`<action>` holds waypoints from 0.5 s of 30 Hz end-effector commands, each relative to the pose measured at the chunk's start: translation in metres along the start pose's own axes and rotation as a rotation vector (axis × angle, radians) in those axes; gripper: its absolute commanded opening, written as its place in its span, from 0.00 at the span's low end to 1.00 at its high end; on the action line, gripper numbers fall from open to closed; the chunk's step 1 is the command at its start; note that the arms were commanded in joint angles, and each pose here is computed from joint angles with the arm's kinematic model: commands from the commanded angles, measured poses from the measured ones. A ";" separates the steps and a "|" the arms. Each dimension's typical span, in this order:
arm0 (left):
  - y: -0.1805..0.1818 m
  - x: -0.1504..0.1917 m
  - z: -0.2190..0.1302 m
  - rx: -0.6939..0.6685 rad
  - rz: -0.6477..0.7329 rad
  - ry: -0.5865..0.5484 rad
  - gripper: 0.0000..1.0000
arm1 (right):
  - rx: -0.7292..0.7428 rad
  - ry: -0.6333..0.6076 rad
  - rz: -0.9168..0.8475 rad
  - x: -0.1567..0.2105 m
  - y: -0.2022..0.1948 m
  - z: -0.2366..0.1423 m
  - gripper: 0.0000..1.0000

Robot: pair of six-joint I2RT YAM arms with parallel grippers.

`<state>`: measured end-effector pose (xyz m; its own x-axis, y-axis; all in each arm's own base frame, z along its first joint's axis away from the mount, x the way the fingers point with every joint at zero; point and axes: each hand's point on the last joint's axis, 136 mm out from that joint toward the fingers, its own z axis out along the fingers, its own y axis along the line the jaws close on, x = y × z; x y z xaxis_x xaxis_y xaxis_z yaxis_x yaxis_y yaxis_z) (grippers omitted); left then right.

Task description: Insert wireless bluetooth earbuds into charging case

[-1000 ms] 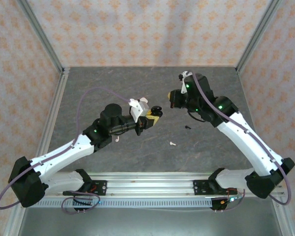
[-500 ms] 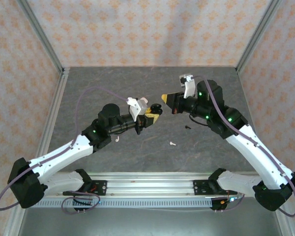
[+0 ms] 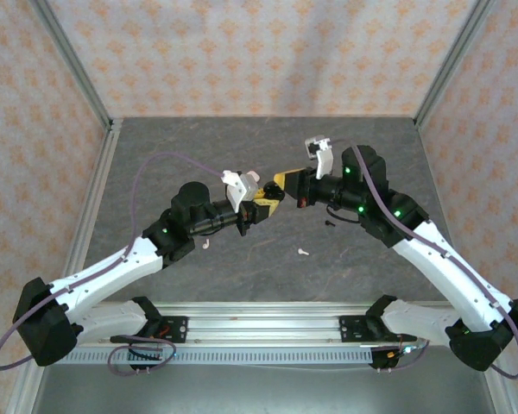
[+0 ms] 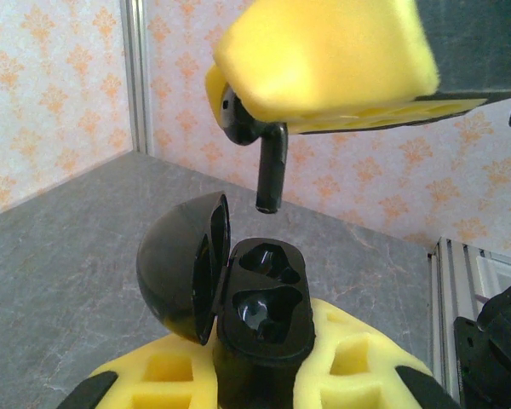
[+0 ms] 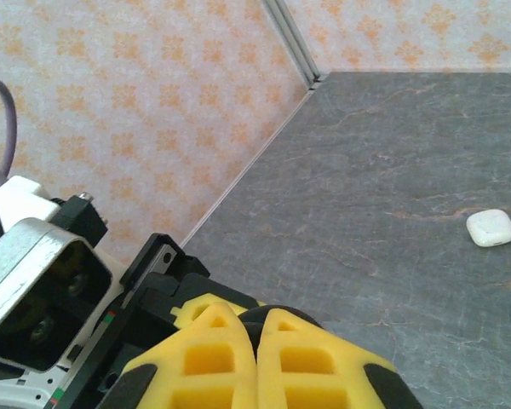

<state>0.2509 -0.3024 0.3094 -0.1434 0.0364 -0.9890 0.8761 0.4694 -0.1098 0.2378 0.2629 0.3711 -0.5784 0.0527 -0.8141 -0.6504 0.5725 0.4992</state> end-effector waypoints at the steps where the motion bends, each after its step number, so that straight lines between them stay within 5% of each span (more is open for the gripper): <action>1: -0.003 -0.025 -0.001 0.002 0.022 -0.070 0.00 | -0.054 -0.039 -0.054 -0.008 0.016 -0.006 0.06; 15: -0.004 -0.031 -0.002 0.006 0.018 -0.092 0.00 | -0.035 0.048 -0.086 0.020 0.008 0.006 0.06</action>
<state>0.2510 -0.3025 0.3094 -0.1441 0.0357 -0.9889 0.8760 0.4694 -0.1108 0.2277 0.2721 0.3599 -0.5597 -0.0133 -0.8286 -0.6940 0.5539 0.4599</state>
